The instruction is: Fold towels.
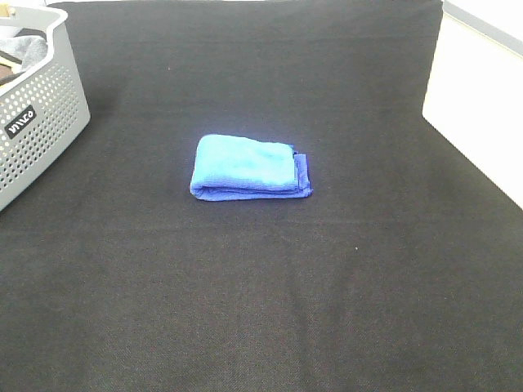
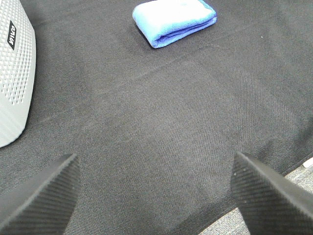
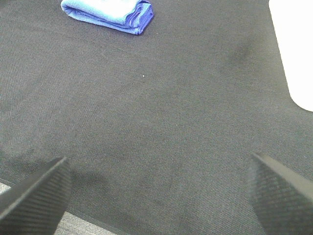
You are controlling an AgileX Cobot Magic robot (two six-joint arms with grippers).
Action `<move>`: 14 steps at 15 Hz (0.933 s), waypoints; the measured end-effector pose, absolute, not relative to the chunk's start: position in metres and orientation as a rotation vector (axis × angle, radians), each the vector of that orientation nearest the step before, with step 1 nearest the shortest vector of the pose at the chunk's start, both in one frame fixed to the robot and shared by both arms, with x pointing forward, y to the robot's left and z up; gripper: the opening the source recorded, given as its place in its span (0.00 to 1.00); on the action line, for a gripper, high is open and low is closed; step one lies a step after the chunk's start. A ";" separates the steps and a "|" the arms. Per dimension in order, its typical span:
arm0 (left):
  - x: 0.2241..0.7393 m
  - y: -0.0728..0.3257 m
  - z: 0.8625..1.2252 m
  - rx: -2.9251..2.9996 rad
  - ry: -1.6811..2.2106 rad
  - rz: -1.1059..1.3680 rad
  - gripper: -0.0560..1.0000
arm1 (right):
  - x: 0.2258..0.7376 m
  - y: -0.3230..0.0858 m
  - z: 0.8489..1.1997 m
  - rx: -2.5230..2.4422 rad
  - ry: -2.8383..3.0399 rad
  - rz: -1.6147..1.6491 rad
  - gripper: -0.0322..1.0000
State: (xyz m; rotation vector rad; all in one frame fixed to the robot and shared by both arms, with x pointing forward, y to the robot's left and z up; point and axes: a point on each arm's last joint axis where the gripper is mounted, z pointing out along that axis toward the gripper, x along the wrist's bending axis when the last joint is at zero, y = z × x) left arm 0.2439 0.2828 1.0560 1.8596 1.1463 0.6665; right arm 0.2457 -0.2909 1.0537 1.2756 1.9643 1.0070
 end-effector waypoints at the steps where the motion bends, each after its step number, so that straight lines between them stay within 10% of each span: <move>1: 0.244 0.283 1.056 1.850 1.167 0.678 0.81 | 0.246 -0.291 1.054 1.281 1.959 1.004 0.91; 14: 0.231 0.285 1.056 1.688 1.284 0.860 0.81 | 0.231 -0.292 1.054 1.402 1.682 0.960 0.91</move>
